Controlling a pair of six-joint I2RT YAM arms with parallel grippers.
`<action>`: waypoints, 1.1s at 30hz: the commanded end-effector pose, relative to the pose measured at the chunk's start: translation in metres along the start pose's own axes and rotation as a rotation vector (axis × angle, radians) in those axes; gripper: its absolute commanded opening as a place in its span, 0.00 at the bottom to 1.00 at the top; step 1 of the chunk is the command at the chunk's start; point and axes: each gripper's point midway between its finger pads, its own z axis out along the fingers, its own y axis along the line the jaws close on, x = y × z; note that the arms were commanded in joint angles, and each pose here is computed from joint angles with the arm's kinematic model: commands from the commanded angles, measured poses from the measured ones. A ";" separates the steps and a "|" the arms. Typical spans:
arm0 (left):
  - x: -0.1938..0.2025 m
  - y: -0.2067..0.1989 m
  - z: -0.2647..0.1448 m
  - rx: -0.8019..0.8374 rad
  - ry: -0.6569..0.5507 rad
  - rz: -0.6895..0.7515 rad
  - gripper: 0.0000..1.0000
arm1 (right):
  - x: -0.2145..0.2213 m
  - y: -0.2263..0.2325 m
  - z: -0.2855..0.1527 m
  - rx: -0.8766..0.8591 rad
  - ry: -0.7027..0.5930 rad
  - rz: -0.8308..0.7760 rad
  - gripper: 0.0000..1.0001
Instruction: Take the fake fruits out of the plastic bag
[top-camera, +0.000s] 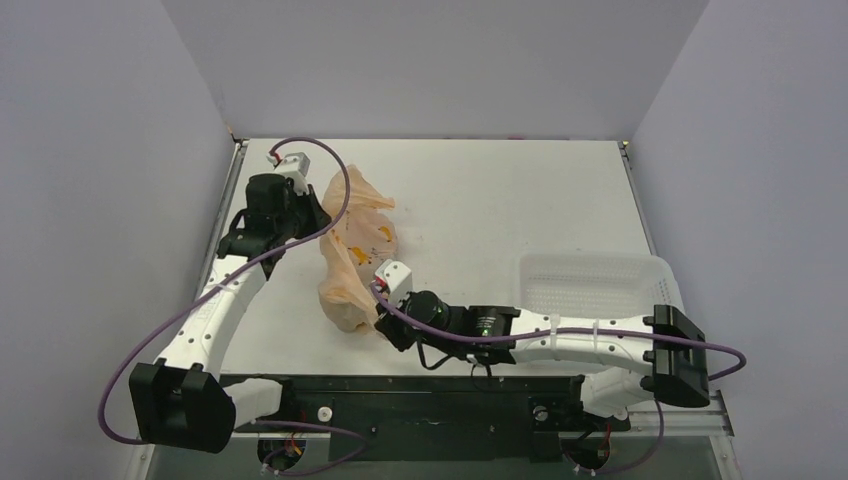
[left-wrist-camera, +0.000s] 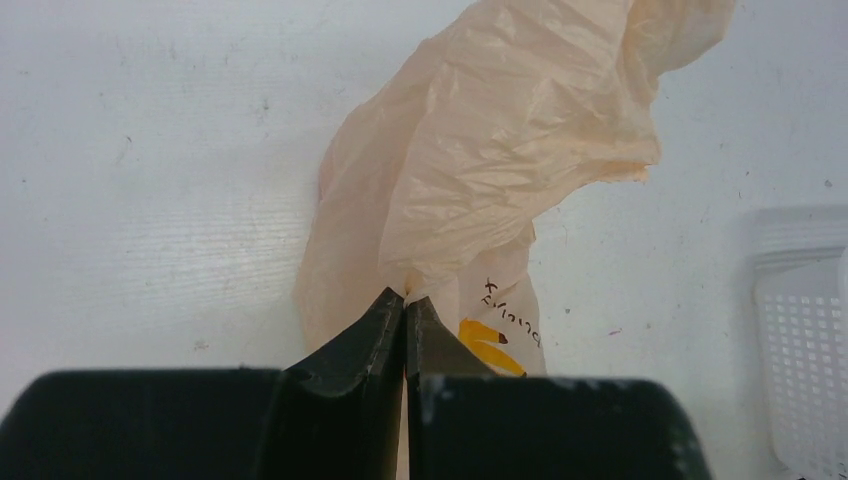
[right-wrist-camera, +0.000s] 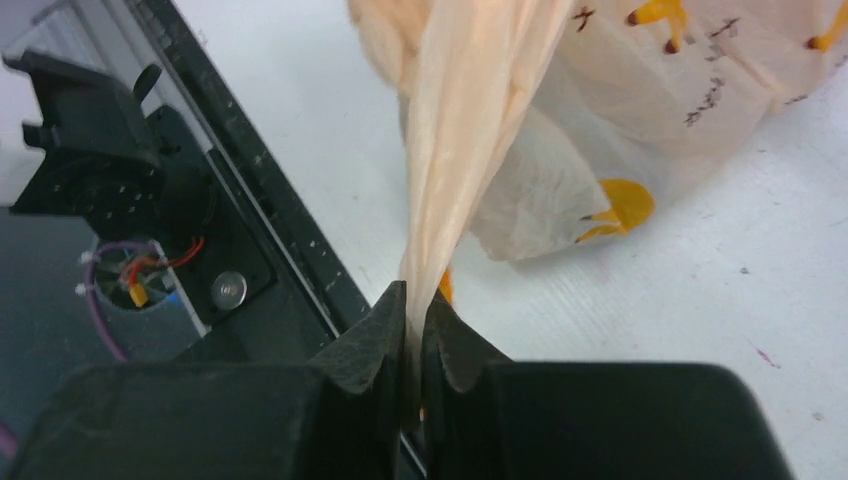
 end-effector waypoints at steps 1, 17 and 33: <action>-0.056 0.002 -0.006 0.033 -0.207 0.020 0.00 | 0.033 0.056 -0.005 -0.146 0.112 -0.021 0.11; -0.039 -0.092 -0.033 0.512 -0.191 0.126 0.00 | -0.067 0.046 -0.062 -0.372 -0.157 0.145 0.53; -0.017 -0.129 -0.045 0.637 -0.144 0.224 0.00 | -0.113 -0.069 -0.007 -0.061 -0.193 0.536 0.53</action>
